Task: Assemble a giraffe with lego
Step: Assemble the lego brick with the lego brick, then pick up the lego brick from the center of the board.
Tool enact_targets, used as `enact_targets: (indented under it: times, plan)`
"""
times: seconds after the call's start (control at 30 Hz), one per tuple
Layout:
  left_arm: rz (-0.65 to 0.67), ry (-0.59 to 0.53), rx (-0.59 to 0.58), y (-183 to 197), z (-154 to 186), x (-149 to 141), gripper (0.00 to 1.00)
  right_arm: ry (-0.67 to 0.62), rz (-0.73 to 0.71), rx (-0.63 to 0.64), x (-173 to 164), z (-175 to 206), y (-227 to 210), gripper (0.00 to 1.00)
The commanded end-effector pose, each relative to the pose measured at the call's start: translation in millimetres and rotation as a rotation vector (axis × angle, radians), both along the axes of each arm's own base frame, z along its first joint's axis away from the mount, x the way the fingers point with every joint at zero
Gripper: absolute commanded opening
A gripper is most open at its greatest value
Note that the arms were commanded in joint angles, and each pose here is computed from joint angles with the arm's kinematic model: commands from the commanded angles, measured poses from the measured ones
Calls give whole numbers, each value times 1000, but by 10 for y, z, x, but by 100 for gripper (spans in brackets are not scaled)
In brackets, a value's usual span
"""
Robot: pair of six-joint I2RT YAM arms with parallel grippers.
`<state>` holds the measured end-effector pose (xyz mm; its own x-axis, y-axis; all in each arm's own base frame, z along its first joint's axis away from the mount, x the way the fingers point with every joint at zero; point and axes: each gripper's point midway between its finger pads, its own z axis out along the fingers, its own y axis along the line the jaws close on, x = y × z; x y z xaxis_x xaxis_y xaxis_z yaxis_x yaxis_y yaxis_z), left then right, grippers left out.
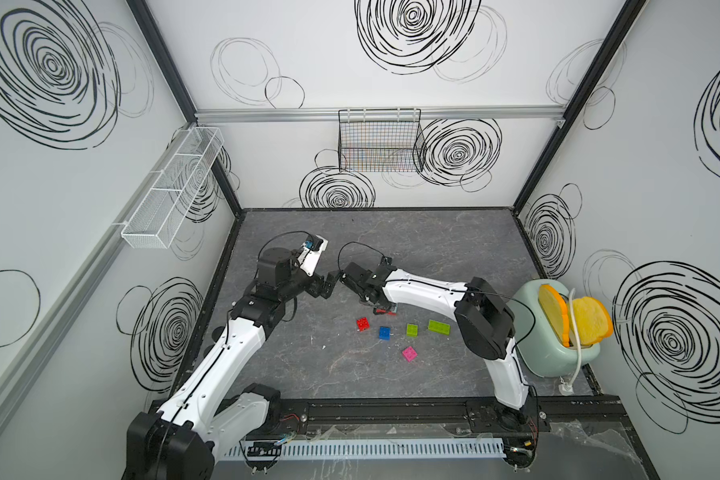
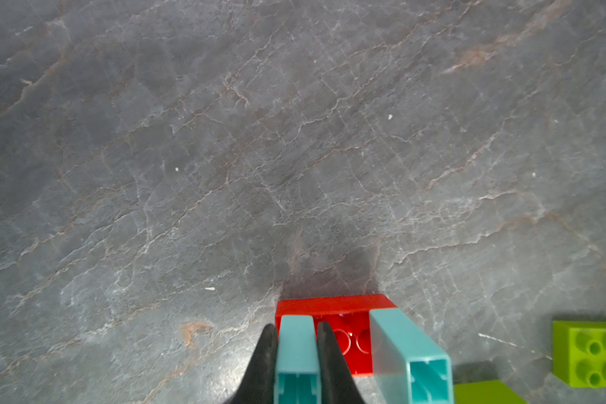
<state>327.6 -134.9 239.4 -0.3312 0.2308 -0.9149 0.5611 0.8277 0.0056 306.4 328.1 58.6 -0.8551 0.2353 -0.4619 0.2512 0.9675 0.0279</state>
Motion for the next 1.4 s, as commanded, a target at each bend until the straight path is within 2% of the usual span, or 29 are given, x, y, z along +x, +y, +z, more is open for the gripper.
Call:
enact_targets:
  times: [0.0,0.37,0.7,1.03,1.23,1.37]
  plan:
    - [-8,-58,-23,-32,157,40,98,88,49,-57,-249,-194,-62,0]
    - [-14,-59,-25,-47,148,32,98,170,-46,-72,-424,-459,-228,0]
    - [-10,-57,-24,-40,151,37,98,224,33,-64,-392,-686,-87,0]
    - [-1,-57,-24,-12,149,49,98,152,92,-8,-284,-490,20,0]
    - [-2,-55,-33,-18,170,56,98,285,19,-4,-448,-819,-185,0]
    - [-1,-51,-27,-11,153,63,98,300,-27,15,-506,-863,-322,0]
